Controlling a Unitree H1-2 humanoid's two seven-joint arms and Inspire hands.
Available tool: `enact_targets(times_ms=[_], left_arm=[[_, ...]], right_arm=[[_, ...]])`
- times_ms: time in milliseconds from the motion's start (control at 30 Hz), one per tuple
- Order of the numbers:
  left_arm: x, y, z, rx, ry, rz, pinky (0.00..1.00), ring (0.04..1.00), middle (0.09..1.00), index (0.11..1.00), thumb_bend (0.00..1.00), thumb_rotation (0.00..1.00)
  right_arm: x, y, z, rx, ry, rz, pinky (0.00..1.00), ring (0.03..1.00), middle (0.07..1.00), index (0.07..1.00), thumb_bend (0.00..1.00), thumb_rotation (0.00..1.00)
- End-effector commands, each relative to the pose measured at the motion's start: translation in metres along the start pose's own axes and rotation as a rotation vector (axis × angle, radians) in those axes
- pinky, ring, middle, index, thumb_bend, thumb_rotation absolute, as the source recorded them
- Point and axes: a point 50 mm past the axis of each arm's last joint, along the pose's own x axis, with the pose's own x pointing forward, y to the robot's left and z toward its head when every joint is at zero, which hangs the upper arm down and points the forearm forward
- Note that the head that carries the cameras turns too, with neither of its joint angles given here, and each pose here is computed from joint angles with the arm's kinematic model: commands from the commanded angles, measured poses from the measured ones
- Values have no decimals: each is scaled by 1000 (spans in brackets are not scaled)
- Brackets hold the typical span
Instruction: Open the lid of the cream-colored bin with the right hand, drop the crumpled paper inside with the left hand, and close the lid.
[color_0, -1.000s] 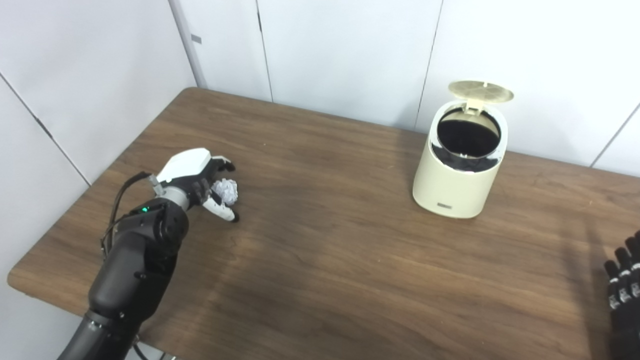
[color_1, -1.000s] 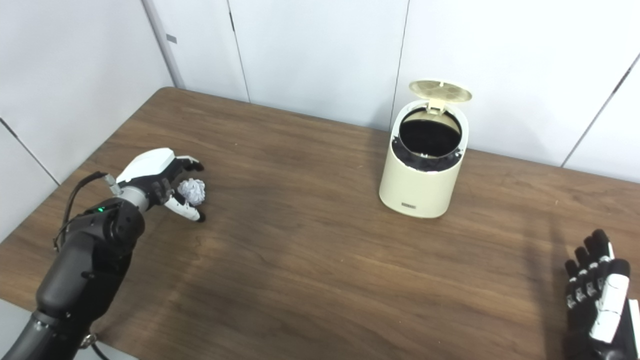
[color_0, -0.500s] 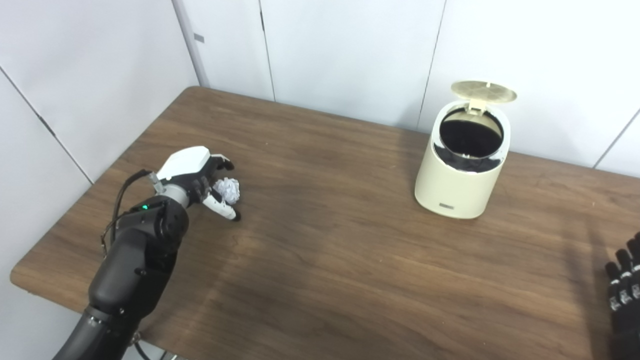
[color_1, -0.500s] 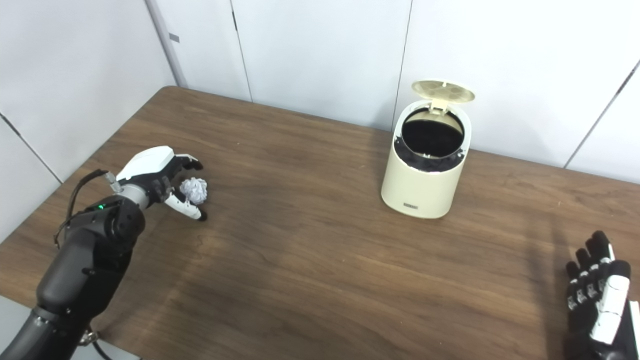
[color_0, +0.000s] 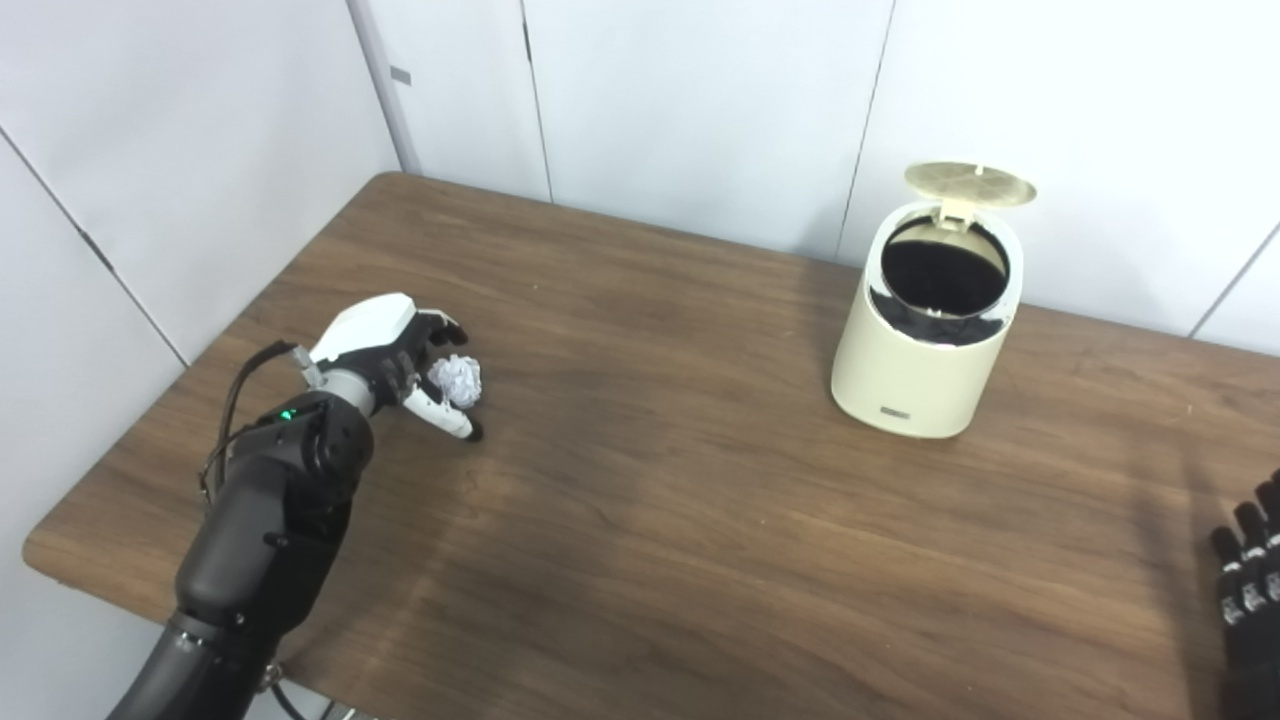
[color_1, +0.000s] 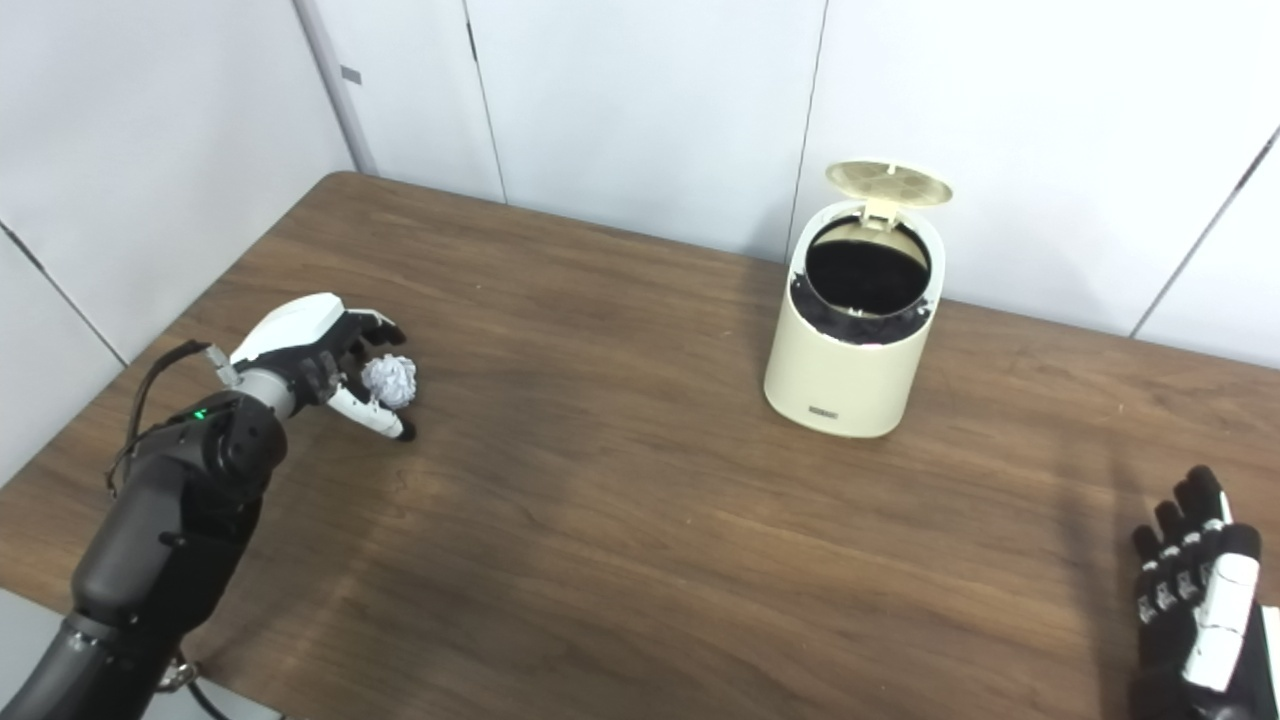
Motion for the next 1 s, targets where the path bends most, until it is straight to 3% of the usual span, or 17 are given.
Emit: enact_targets(times_ms=[0, 167, 333, 700, 867, 967], left_arm=[[3, 16, 3, -14, -10, 43, 678, 745, 793, 779, 795, 0], [4, 18, 4, -38, 4, 38, 582, 644, 706, 752, 774, 0], [3, 20, 6, -43, 12, 27, 529, 601, 671, 733, 765, 0], [2, 22, 9, -28, 18, 19, 510, 584, 650, 732, 762, 0], [2, 23, 9, -27, 14, 17, 589, 658, 717, 725, 769, 0], [1, 23, 10, -29, 12, 17, 535, 613, 677, 727, 765, 0]], right_arm=[[6, 0, 9, -4, -61, 16, 1000, 1000, 992, 957, 446, 993], [6, 0, 8, 20, -55, 16, 1000, 1000, 993, 958, 443, 980], [5, -1, 8, 5, -56, 14, 1000, 999, 987, 952, 457, 992], [5, 1, 8, 20, -55, 14, 997, 998, 988, 945, 443, 985], [5, 0, 7, 15, -47, 3, 976, 985, 978, 934, 449, 979], [5, -2, 6, 14, -43, 0, 963, 985, 978, 932, 463, 973]])
